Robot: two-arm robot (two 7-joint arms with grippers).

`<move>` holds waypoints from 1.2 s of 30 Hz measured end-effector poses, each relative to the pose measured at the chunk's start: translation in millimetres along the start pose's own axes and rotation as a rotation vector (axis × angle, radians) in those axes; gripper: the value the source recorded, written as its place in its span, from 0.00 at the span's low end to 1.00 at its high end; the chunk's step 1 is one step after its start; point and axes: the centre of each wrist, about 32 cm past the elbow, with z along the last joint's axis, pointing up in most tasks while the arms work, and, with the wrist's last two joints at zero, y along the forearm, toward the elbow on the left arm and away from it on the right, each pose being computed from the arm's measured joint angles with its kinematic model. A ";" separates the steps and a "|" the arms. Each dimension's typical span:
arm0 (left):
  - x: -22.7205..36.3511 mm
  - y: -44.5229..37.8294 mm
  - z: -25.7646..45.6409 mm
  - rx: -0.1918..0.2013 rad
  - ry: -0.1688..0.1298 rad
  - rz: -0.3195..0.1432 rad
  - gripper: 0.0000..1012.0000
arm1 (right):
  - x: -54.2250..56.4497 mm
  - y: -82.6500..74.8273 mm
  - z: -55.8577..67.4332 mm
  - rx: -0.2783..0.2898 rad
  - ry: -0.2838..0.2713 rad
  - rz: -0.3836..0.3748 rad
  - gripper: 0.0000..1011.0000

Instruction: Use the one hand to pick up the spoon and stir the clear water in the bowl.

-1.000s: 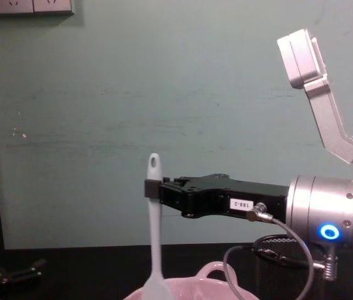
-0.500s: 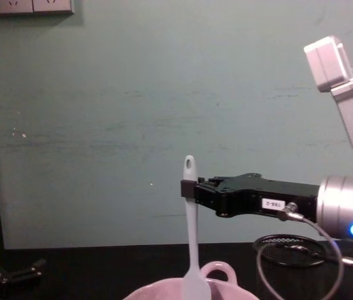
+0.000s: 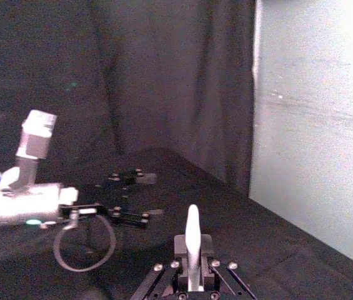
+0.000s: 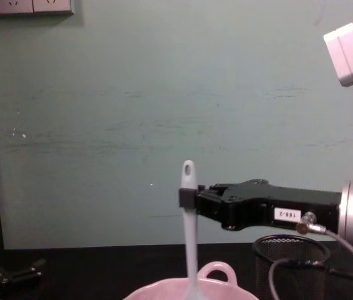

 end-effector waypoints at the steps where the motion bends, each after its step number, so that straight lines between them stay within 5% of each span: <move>1: 0.0 0.0 0.0 0.000 0.000 0.000 1.00 | -4.9 0.0 -0.7 0.003 0.004 0.014 0.12; 8: 0.0 0.0 0.0 0.000 0.000 0.000 1.00 | -19.7 9.8 -2.6 0.031 0.026 0.061 0.12; 13: 0.0 0.0 0.0 0.000 0.000 0.000 1.00 | -20.2 21.4 -6.7 0.049 0.046 0.068 0.12; 26: 0.0 0.0 0.0 0.000 0.000 0.000 1.00 | 4.2 45.2 -12.9 0.085 0.024 -0.004 0.12; 36: 0.0 0.0 0.0 0.000 0.000 0.000 1.00 | 17.1 39.1 -12.6 0.074 -0.011 -0.062 0.12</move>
